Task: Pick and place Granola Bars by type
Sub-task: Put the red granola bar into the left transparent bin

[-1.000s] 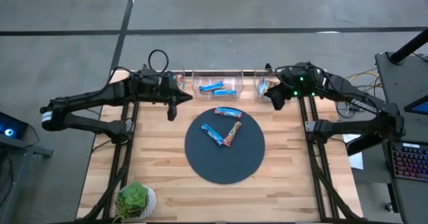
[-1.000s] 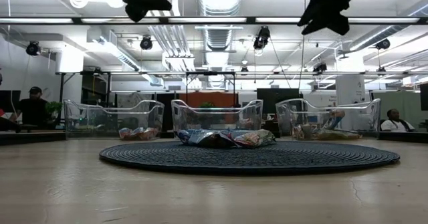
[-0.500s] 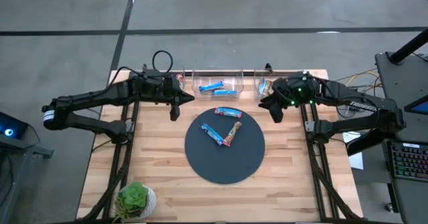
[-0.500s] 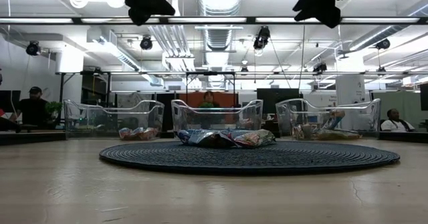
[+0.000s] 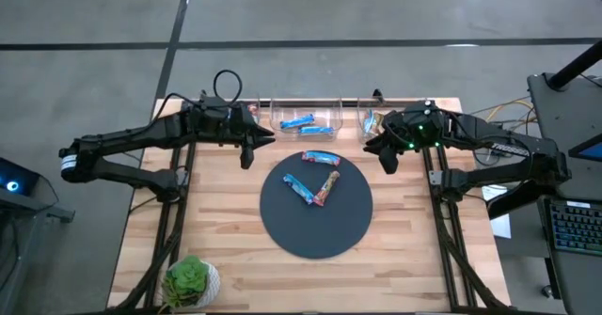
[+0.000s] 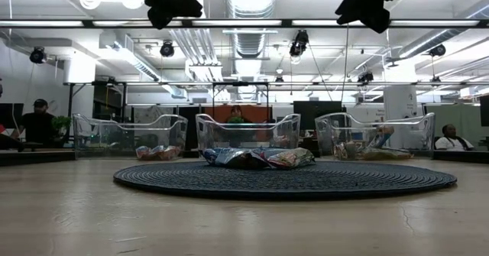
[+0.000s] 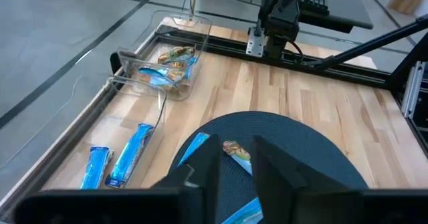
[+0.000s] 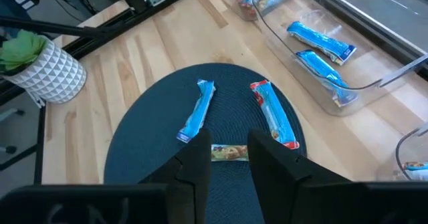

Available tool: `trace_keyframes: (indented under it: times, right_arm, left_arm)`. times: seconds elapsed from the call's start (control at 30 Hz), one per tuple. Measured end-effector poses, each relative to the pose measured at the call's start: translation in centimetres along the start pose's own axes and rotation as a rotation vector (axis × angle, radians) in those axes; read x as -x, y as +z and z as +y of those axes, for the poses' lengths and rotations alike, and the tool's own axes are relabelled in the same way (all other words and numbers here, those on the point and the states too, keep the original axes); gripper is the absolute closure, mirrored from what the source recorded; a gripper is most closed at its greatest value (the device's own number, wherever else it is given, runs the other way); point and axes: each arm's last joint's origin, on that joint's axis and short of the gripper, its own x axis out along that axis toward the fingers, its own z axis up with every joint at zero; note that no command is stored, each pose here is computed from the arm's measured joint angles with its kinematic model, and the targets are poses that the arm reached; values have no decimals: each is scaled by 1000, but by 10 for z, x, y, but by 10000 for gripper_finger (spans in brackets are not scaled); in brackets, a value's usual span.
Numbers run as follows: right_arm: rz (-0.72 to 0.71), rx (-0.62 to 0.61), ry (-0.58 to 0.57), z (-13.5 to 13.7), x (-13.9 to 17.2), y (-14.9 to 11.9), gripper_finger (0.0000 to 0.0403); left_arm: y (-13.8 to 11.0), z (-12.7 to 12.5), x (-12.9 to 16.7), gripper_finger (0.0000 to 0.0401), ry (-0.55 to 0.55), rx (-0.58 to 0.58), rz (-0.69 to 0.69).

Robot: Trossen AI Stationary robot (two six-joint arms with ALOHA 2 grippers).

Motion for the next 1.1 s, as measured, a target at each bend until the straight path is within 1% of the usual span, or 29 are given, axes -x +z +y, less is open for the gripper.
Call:
trace_keyframes:
  times: [0.23,0.43,0.6,0.7,0.97,1.1]
  right_arm:
    - [1,0,0,0,-1,-1,318]
    - [3,0,-1,-1,-1,-1,319]
    - [5,-1,-3,-1,-2,-2,319]
    - [6,0,-3,-1,-2,-2,319]
    - [-3,0,-29,-2,-2,-2,319]
    - [-3,-1,-29,-2,-2,-2,319]
  left_arm:
    - [0,0,0,273,-5,0,3]
    - [-3,-1,-6,244,-16,0,28]
    - [-7,-3,-16,240,-41,0,79]
    - [-4,-4,-24,240,-49,-4,149]
    - [16,-4,-55,240,-67,-146,321]
    - [26,-5,-72,240,-80,-194,361]
